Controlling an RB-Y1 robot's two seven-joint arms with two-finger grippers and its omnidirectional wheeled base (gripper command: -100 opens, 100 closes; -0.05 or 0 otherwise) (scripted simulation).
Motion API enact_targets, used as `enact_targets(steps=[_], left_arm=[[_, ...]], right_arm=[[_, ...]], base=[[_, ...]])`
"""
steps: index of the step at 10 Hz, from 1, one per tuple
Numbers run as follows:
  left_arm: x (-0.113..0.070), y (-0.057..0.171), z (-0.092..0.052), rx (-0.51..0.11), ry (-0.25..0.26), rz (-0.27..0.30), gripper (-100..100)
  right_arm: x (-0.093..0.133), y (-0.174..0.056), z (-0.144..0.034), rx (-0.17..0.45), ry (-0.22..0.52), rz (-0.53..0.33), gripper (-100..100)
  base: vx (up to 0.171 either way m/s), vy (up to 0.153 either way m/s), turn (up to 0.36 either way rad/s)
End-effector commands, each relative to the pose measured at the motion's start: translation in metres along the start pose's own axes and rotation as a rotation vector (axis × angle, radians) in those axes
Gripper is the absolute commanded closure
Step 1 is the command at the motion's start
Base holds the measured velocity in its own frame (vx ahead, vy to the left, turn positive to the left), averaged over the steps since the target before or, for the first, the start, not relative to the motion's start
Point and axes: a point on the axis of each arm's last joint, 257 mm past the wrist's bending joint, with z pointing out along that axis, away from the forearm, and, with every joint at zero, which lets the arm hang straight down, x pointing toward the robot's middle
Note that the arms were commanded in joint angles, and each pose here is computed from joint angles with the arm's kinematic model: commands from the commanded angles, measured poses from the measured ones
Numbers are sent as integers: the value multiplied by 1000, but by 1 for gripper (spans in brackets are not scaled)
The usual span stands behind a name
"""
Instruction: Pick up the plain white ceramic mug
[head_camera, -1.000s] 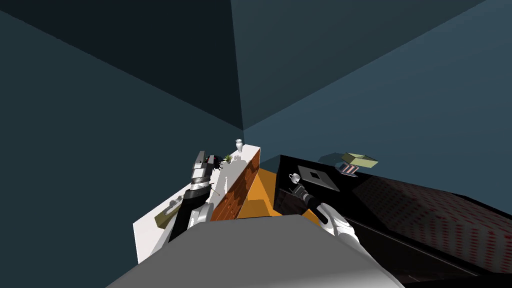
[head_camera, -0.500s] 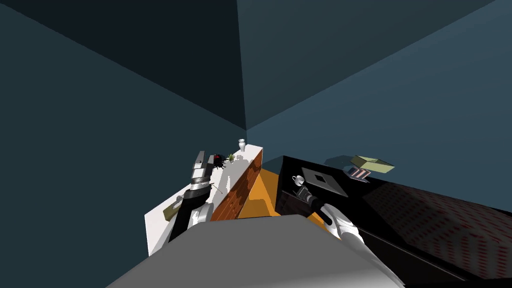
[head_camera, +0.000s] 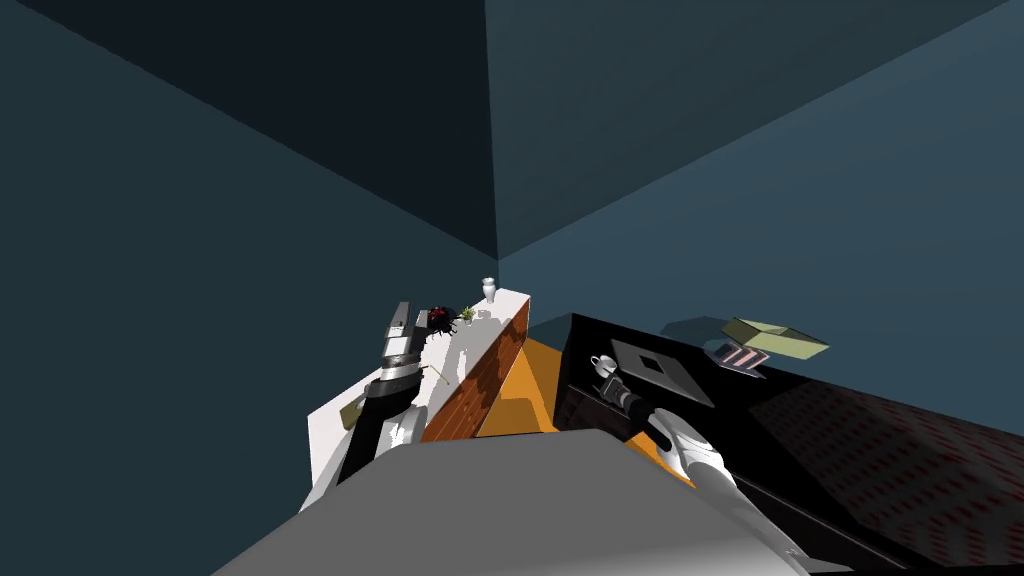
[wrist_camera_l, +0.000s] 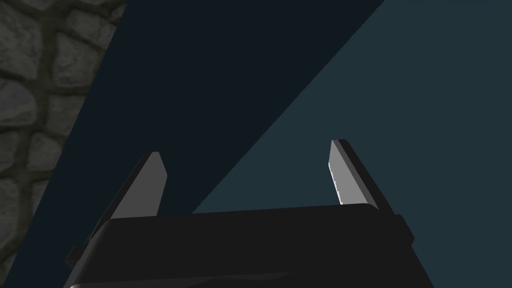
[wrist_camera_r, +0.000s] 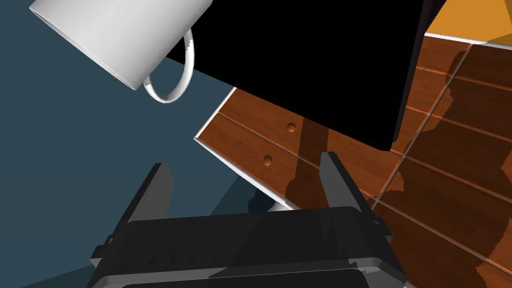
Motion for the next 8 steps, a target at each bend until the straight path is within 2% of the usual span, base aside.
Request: enact_targets(steps=[1,2,5,8], left_arm=[[0,0,0,0,0,0,0],[0,0,0,0,0,0,0],[0,0,0,0,0,0,0],[0,0,0,0,0,0,0]], right_arm=[[14,-6,-2,-5,28,-34,-100],[17,-4,-2,-7,33,-31,-100],[49,-20,-10,-14,97,-88,-100],[69,-35,-17,-14,141,-118,-100]], base=[[11,-9,118],[10,-10,100],[18,-21,186],[25,-43,153]])
